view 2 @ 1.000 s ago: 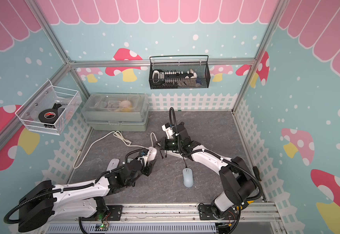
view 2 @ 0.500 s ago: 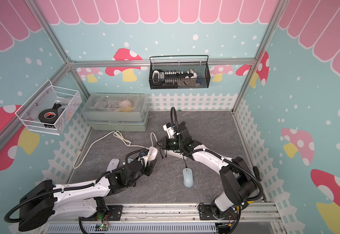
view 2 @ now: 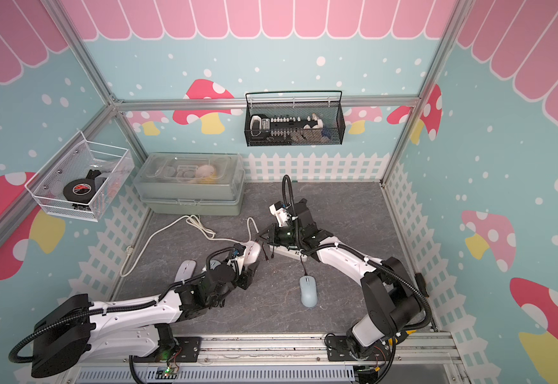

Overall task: Unplug the wireless mouse
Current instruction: Remove the power cord from the mouse, then place the mouse at the center of the board.

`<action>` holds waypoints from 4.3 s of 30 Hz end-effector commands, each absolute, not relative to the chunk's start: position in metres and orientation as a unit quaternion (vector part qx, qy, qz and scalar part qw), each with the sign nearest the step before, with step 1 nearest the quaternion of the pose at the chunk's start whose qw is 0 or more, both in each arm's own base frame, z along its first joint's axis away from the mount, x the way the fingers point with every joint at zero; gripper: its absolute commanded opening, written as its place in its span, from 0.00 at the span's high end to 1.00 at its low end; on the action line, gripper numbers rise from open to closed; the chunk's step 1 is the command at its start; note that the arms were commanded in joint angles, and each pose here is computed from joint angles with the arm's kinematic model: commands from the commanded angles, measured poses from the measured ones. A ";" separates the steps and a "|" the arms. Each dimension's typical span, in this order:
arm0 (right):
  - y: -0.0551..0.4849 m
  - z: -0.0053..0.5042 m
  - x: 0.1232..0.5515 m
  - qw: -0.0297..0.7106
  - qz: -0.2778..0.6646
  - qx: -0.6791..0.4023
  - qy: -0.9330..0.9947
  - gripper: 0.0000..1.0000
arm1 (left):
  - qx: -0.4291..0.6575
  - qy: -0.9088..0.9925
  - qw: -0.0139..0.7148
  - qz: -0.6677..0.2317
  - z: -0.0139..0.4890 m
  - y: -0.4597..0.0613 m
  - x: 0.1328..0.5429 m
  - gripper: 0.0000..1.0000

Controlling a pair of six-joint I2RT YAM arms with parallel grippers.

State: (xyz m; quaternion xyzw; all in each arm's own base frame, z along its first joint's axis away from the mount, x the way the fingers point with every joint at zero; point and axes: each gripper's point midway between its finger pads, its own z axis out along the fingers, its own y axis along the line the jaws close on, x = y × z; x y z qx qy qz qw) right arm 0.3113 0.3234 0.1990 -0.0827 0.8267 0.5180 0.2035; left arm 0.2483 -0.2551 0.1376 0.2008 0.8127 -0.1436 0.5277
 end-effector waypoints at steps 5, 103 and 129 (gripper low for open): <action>0.296 0.246 0.373 0.328 0.509 -0.042 0.795 1.00 | 0.226 0.836 0.485 -0.122 0.106 -0.244 0.229 0.58; 0.316 0.187 0.369 0.229 0.530 -0.064 0.814 1.00 | 0.065 0.947 0.313 -0.038 0.033 -0.175 0.246 0.25; 0.315 0.184 0.368 0.226 0.522 -0.059 0.820 0.83 | 0.090 0.908 0.388 -0.129 0.087 -0.186 0.242 0.18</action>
